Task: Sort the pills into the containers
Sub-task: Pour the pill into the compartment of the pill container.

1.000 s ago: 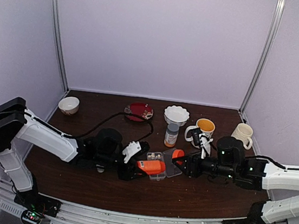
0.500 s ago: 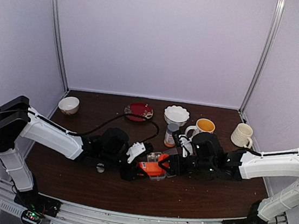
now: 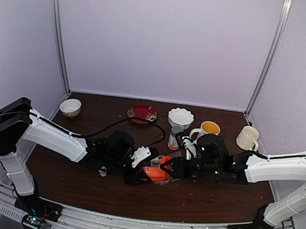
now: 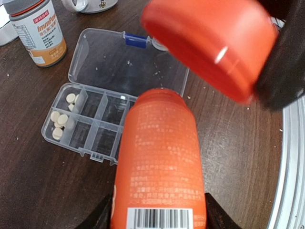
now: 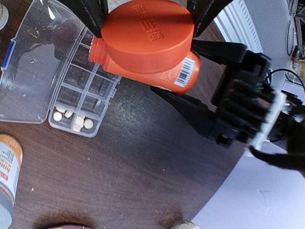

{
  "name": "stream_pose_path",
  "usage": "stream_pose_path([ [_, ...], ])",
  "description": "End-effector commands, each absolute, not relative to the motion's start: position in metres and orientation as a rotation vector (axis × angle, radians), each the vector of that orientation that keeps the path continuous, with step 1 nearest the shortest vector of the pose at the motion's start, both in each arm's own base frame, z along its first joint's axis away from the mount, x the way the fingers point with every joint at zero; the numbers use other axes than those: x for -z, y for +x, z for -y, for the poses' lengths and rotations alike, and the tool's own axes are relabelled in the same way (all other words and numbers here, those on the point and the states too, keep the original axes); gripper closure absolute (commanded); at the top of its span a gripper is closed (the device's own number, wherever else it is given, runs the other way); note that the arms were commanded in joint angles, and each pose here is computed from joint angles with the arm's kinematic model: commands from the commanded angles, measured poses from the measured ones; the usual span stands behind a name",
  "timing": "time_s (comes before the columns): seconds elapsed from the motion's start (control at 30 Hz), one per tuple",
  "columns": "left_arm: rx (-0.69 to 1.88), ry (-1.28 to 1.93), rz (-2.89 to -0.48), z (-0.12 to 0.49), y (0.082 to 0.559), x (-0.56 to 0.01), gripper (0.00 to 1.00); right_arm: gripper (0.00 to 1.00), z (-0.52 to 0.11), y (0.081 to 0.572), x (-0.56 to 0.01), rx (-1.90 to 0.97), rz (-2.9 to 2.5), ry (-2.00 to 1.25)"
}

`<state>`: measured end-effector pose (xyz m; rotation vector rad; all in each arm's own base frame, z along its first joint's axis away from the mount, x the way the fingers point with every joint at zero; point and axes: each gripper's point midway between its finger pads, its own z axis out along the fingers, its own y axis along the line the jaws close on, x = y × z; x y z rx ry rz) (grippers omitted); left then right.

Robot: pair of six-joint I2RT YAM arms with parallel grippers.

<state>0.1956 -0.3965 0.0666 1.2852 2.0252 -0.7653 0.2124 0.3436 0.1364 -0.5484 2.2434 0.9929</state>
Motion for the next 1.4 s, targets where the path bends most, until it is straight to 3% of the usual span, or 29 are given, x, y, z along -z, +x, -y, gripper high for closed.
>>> stream_pose_path([
  [0.0,0.754,1.3,-1.993,0.406,0.2,-0.073,1.0,1.0,-0.345,0.207,-0.091,-0.884,-2.418,-0.627],
  [0.1,0.757,1.31,-1.995,0.408,0.199,-0.073,1.0,1.0,-0.343,0.209,-0.077,-0.802,-2.468,-0.671],
  [0.43,0.741,1.328,-2.012,0.409,0.198,-0.071,1.0,1.0,-0.344,0.232,-0.154,-0.827,-2.277,-0.63],
  [0.77,0.724,1.35,-2.02,0.409,0.196,-0.077,1.0,1.0,-0.335,0.213,-0.071,-0.743,-2.5,-0.658],
  [1.13,0.666,1.386,-2.056,0.407,0.193,-0.076,1.0,1.0,-0.324,0.241,-0.148,-0.725,-2.299,-0.568],
  [1.37,0.666,1.386,-2.055,0.408,0.193,-0.077,1.0,1.0,-0.328,0.222,-0.08,-0.671,-2.467,-0.647],
])
